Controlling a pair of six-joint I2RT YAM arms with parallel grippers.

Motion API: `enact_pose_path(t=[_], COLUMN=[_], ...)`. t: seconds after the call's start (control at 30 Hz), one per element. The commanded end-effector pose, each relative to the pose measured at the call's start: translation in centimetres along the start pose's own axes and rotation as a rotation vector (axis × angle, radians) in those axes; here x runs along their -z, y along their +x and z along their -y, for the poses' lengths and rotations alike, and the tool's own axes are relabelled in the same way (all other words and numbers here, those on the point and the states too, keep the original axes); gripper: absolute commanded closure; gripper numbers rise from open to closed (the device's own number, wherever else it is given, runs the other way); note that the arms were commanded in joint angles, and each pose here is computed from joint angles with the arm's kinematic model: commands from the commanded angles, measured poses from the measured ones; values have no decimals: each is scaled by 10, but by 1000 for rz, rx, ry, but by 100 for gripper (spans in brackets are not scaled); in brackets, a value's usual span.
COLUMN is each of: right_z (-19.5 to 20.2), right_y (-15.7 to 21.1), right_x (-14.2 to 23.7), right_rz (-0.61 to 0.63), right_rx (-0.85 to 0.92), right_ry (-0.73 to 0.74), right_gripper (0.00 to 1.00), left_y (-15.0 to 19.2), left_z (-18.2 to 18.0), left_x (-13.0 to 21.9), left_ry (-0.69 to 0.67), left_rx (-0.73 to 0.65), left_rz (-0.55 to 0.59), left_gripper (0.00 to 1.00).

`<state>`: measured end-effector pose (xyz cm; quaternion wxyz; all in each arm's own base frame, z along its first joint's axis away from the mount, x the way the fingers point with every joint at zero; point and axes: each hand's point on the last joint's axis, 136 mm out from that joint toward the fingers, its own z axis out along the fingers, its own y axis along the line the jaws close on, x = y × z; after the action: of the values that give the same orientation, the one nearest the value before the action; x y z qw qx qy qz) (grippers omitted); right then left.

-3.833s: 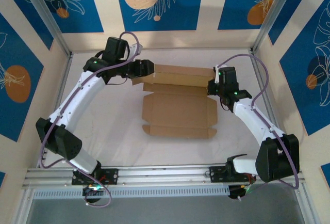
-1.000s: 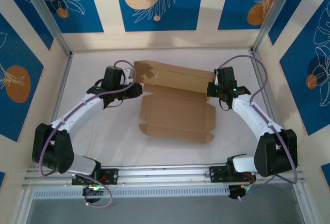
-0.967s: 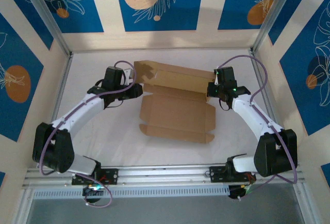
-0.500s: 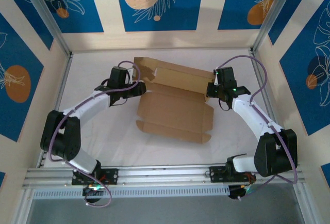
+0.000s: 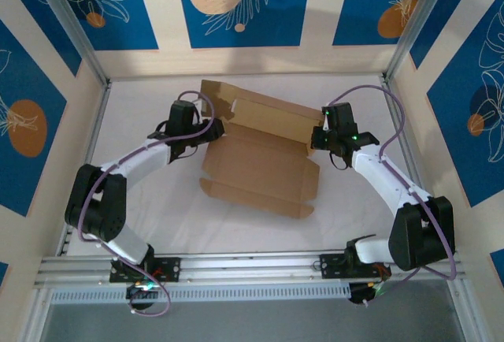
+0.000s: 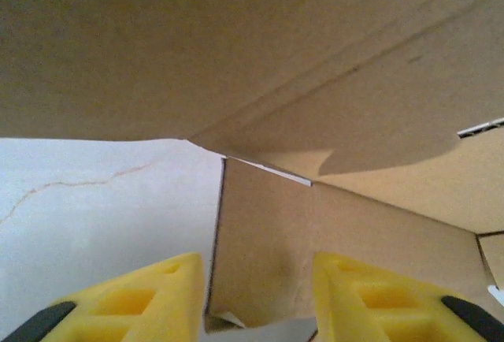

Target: Fold the paper box

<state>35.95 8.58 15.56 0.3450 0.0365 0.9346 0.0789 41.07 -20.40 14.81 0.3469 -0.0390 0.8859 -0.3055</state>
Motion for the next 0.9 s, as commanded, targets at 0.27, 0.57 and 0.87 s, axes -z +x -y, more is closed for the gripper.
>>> enact_pose_path(t=[0.27, 0.57, 0.87], right_z=[-19, -22, -25], right_y=[-4, 0, 1], right_x=[-1, -3, -5], right_rz=[-8, -22, -35], right_rx=[-50, -49, -50], right_ry=[-87, -94, -102], right_gripper=[100, 100, 100], left_y=[-27, -13, 12], left_z=[9, 28, 48], left_x=[13, 12, 6], left_ry=[17, 14, 62], left_rx=[-26, -214, -317], left_rz=[198, 161, 108], left_gripper=[82, 81, 73])
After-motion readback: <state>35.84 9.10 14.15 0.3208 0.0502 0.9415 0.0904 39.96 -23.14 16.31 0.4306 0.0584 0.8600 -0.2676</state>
